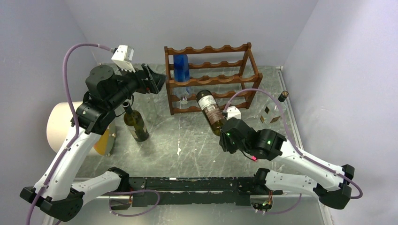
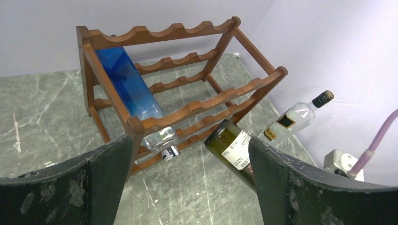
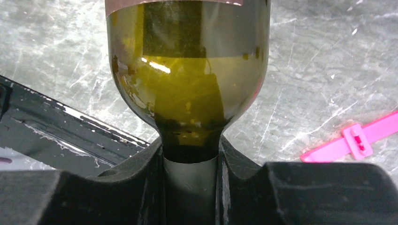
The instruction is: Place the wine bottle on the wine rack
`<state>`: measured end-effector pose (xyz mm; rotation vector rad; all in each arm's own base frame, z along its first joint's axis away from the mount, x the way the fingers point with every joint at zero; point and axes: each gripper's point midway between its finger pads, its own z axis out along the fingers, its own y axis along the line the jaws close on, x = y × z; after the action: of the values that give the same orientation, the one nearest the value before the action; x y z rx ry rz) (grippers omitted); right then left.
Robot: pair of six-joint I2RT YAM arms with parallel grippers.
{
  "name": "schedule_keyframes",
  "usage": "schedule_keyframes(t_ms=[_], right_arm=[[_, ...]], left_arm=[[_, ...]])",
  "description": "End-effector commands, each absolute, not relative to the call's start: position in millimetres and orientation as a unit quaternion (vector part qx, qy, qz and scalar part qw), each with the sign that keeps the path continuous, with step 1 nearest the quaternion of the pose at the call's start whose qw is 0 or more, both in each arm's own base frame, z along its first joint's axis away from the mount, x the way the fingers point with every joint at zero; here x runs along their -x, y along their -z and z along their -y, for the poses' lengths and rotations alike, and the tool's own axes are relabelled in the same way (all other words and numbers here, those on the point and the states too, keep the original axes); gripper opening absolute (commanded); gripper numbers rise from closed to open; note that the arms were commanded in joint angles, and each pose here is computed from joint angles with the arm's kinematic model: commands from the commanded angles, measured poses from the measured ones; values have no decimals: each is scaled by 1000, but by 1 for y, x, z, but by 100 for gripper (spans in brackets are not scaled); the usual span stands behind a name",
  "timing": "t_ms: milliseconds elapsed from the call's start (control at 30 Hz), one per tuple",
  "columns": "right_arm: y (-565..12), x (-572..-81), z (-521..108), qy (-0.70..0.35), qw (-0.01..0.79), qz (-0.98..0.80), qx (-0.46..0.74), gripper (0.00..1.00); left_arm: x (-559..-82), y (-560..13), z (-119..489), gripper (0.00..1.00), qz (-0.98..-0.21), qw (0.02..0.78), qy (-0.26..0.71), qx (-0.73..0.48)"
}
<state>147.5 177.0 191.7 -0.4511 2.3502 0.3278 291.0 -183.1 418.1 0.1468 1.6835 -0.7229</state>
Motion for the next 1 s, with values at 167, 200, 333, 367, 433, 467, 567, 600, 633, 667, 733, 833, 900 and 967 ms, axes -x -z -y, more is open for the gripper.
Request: schedule_keyframes(t_ms=[167, 200, 333, 367, 433, 467, 567, 600, 633, 667, 733, 833, 900, 967], right_arm=[[-183, -166, -189, -128, 380, -908, 124, 0], [-180, -169, -188, -120, 378, -911, 117, 0], [-176, -178, -189, -105, 375, -915, 104, 0], [-178, -180, -190, -107, 378, -914, 100, 0], [-183, -184, -192, -114, 387, -910, 100, 0], [-186, -186, -194, -119, 391, -907, 98, 0], [-195, -192, -197, -131, 403, -901, 99, 0], [-198, -193, -200, -136, 406, -898, 100, 0], [-200, -195, -201, -138, 406, -898, 101, 0], [-201, -196, -203, -139, 408, -897, 101, 0], [-200, -201, -204, -138, 408, -897, 97, 0], [-198, -210, -206, -140, 410, -897, 83, 0], [-197, -216, -209, -148, 411, -896, 75, 0], [-196, -222, -209, -152, 415, -894, 68, 0]], left_arm=[[-285, -415, 194, 96, -728, 593, 333, -89], [-286, -415, 193, 96, -730, 592, 329, -86], [-284, -413, 195, 96, -735, 584, 333, -92], [-283, -413, 195, 96, -734, 583, 334, -93], [-282, -412, 196, 96, -735, 581, 336, -95], [-281, -412, 197, 96, -735, 581, 337, -96], [-281, -411, 196, 96, -734, 581, 337, -96], [-281, -411, 196, 96, -733, 582, 338, -97], [-281, -412, 197, 96, -731, 584, 339, -97], [-281, -412, 197, 96, -731, 583, 340, -99], [-280, -412, 198, 96, -730, 583, 343, -98], [-280, -412, 198, 96, -732, 580, 344, -95], [-280, -411, 198, 96, -733, 580, 344, -94], [-279, -411, 197, 96, -734, 579, 344, -94]])
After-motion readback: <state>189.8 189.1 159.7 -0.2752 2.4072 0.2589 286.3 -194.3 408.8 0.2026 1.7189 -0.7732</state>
